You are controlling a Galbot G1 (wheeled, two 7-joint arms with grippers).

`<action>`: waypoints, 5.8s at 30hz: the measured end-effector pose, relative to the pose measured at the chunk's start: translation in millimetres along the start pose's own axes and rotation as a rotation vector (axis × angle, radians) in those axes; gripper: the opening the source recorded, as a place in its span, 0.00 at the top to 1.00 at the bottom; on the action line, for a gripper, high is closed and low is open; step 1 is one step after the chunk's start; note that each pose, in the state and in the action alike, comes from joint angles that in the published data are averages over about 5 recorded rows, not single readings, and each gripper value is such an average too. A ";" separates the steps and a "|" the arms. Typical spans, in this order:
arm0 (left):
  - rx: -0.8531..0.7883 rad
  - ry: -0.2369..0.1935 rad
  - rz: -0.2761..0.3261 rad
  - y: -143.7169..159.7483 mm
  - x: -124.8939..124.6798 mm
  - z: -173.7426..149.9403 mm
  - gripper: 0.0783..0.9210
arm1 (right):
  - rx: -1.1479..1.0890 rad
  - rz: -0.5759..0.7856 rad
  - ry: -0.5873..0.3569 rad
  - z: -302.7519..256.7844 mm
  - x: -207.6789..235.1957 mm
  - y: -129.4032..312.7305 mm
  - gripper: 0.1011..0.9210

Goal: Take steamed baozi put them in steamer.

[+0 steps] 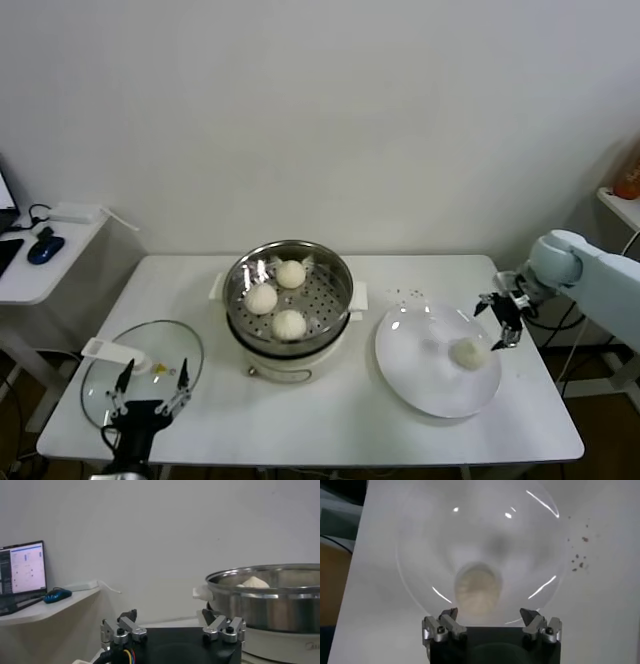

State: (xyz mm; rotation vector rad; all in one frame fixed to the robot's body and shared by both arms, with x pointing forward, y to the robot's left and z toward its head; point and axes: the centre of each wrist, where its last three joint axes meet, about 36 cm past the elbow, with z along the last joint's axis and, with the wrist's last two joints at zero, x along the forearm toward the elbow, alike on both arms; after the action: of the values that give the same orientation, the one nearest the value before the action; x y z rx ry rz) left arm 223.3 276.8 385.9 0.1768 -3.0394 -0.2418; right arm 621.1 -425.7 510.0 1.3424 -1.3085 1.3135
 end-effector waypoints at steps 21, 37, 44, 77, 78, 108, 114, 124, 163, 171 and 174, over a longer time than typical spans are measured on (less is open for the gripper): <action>0.003 0.010 -0.004 0.3 -4.2 4.3 0.12 | -0.031 -0.056 0.006 -11.4 -52.2 -3.2 0.12; 0.003 0.006 -0.007 1.1 -8.3 3.4 0.12 | -0.033 -0.069 0.008 -11.8 -57.3 -3.4 0.38; 0.003 0.005 -0.008 1.1 -8.5 3.4 0.12 | -0.039 -0.058 -0.007 -14.0 -49.0 -7.1 0.40; 0.009 -0.021 0.002 -0.1 -3.3 -4.8 0.12 | 0.011 0.149 -0.337 -218.2 161.3 -142.4 0.39; 0.009 -0.022 0.003 -0.1 -3.1 -5.2 0.12 | 0.021 0.143 -0.338 -227.9 159.9 -144.1 0.40; 0.011 -0.036 0.012 -5.2 -10.1 -9.1 0.12 | 0.136 -0.029 -0.219 -327.6 61.6 -149.1 0.40; 0.016 -0.040 0.014 -7.4 -11.1 -9.7 0.12 | 0.140 -0.045 -0.200 -327.9 49.6 -147.2 0.40; 0.016 -0.036 0.013 -7.2 -10.3 -7.7 0.12 | 0.144 -0.053 -0.182 -327.7 35.3 -146.6 0.40; 0.016 -0.051 0.002 -2.8 -9.4 -14.1 0.12 | 0.068 0.030 -0.351 -271.7 111.3 -143.8 0.12; 0.023 -0.063 0.012 -5.0 -6.3 -17.4 0.12 | -0.054 0.155 -0.483 -194.5 118.0 -114.0 0.12; 0.029 -0.067 0.018 -7.3 -5.4 -17.1 0.12 | -0.111 0.221 -0.547 -167.4 113.2 -98.3 0.12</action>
State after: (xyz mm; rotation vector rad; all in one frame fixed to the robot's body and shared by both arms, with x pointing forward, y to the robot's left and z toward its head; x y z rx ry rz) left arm 231.1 267.6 401.1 0.1465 -3.1111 -0.2069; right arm 686.9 -263.4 650.7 1.5754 -1.9161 1.0247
